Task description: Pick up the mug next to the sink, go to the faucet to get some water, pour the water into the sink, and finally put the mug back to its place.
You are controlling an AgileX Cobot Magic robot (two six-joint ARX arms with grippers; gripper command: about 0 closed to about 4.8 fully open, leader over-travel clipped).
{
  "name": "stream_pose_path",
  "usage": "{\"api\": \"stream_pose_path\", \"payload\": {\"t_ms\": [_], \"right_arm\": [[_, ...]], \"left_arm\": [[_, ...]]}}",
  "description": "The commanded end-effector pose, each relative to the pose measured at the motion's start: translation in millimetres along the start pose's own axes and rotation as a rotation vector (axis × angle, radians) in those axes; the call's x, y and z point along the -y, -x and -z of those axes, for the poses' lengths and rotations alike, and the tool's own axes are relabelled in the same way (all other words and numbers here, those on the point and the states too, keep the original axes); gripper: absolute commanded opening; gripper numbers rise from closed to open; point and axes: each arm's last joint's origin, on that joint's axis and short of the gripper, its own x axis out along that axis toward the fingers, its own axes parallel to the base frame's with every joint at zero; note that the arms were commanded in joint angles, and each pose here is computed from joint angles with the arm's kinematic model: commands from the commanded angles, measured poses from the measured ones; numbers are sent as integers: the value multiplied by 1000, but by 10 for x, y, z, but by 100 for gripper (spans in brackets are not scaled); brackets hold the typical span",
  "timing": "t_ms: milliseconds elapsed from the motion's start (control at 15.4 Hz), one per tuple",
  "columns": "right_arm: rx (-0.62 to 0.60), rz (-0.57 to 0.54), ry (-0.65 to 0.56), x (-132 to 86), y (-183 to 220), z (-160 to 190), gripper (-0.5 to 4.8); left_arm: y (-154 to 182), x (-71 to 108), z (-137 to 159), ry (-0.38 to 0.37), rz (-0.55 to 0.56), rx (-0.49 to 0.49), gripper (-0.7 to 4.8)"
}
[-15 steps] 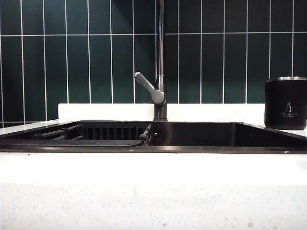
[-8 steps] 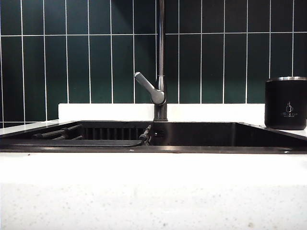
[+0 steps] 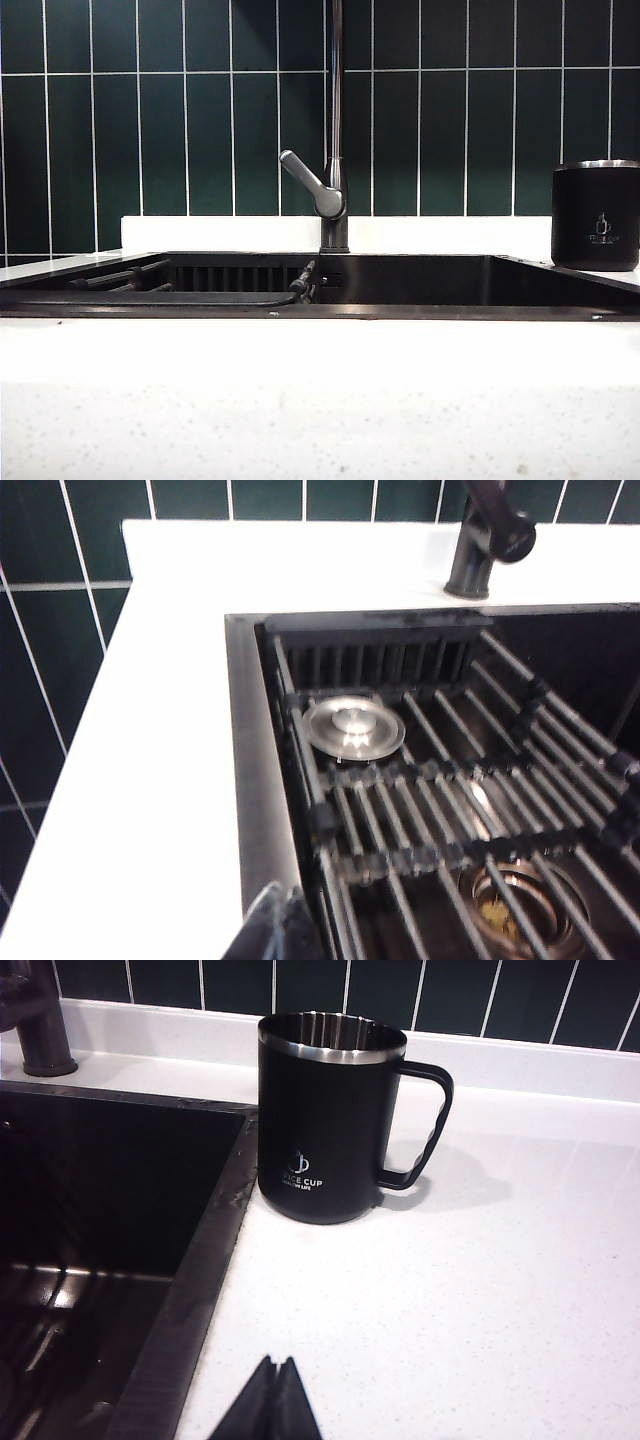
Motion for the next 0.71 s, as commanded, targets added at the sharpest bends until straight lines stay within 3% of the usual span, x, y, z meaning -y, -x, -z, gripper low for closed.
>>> {"api": "stream_pose_path", "payload": {"t_ms": [65, 712], "right_arm": [[7, 6, 2, 0, -3, 6, -4], [7, 6, 2, 0, -3, 6, -4]], "left_arm": [[0, 1, 21, -1, 3, -23, -5], [7, 1, 16, -1, 3, -16, -5]]}}
